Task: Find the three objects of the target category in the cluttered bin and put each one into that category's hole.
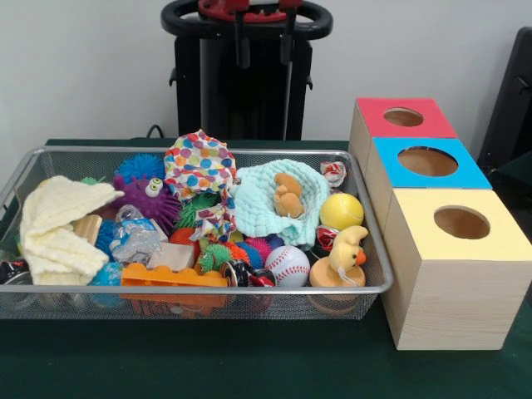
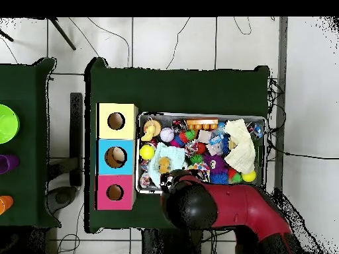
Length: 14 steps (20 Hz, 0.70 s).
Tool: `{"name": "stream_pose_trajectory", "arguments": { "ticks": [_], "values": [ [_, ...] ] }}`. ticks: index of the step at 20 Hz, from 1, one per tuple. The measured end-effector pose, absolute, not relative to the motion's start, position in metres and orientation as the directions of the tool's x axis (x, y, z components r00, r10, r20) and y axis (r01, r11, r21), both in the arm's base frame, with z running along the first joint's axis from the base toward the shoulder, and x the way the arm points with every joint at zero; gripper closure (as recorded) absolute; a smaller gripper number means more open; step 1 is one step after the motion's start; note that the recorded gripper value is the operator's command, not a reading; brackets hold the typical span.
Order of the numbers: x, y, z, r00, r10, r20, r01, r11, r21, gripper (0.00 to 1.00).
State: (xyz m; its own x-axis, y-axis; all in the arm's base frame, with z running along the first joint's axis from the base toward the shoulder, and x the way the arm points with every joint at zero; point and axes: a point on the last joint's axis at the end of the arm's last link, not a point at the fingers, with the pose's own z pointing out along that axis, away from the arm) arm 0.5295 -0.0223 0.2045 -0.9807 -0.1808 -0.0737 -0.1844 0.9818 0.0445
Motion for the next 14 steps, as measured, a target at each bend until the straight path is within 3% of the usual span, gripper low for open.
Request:
{"name": "stream_pose_trajectory", "arguments": {
  "ticks": [14],
  "values": [
    [0.566, -0.069, 0.197, -0.940, -0.336, -0.067, -0.340, 0.937, 0.075, 0.00]
  ]
}}
